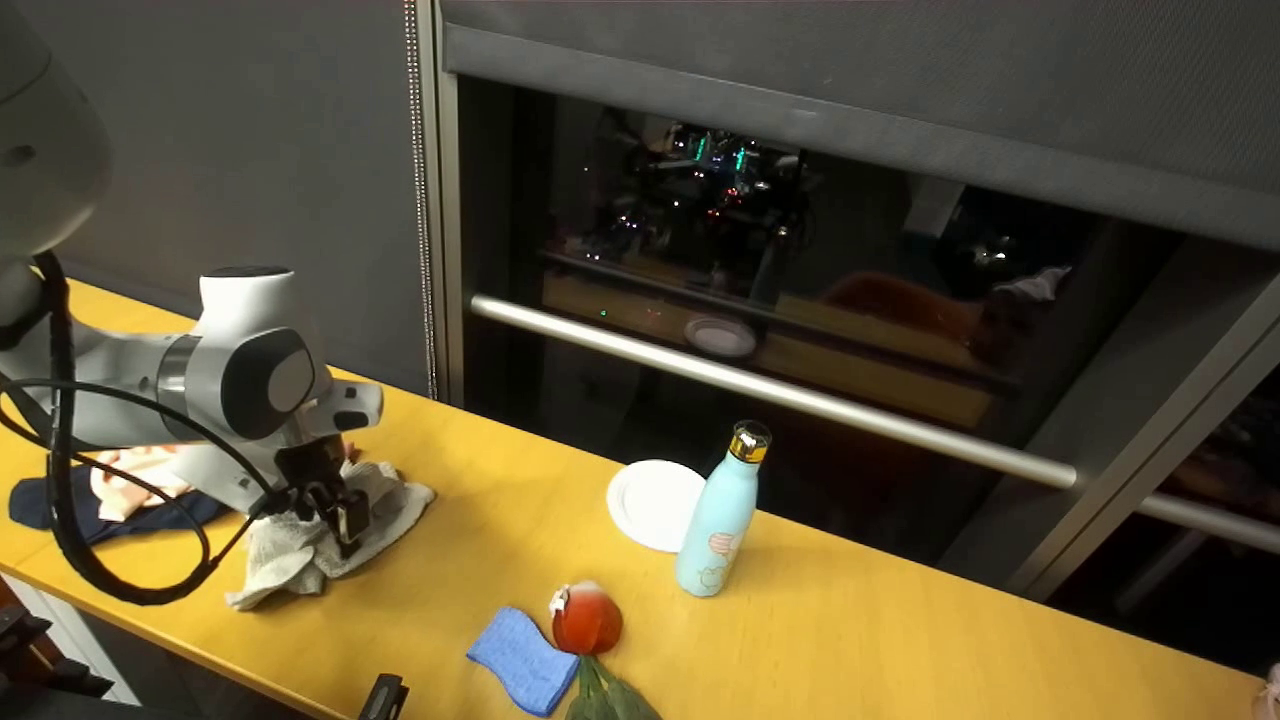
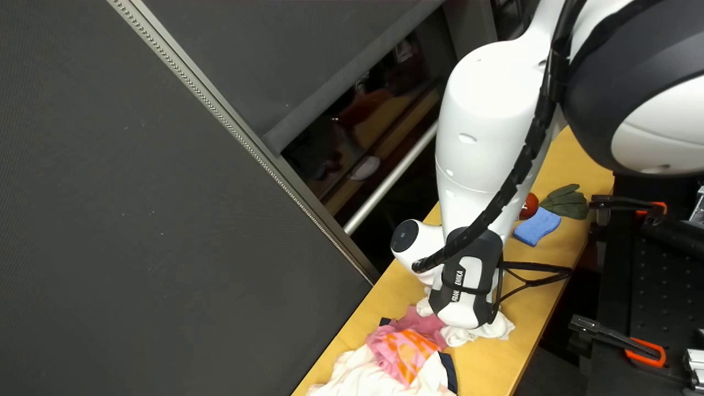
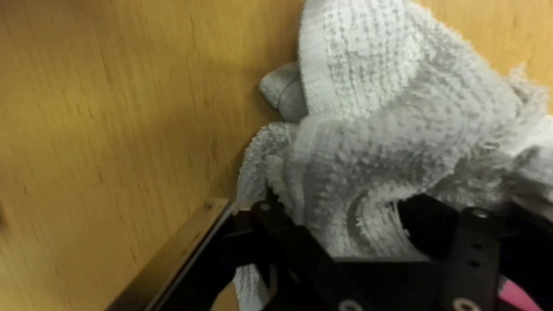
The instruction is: Use the towel to clean the window
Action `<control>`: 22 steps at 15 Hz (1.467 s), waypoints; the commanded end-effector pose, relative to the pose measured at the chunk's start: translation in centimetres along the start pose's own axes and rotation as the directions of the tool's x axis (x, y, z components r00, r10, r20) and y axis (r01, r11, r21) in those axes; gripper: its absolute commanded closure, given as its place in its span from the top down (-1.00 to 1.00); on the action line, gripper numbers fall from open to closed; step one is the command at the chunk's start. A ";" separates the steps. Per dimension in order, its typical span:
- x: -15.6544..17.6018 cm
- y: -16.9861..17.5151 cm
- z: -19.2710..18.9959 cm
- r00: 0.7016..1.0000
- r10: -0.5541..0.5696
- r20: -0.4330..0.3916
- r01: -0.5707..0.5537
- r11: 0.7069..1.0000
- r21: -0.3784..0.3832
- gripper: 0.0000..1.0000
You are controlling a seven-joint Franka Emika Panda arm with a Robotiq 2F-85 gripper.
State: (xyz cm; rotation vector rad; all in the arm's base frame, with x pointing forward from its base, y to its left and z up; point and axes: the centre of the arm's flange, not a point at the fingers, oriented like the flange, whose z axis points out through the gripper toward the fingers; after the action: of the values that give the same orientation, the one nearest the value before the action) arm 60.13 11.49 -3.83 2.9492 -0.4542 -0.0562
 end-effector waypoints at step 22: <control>12.3 12.7 -9.1 0.925 -0.141 -0.352 -0.031 0.897 -0.441 -0.93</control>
State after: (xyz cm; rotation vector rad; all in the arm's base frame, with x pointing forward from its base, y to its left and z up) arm 66.58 -1.29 6.23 2.5490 -0.2649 0.2820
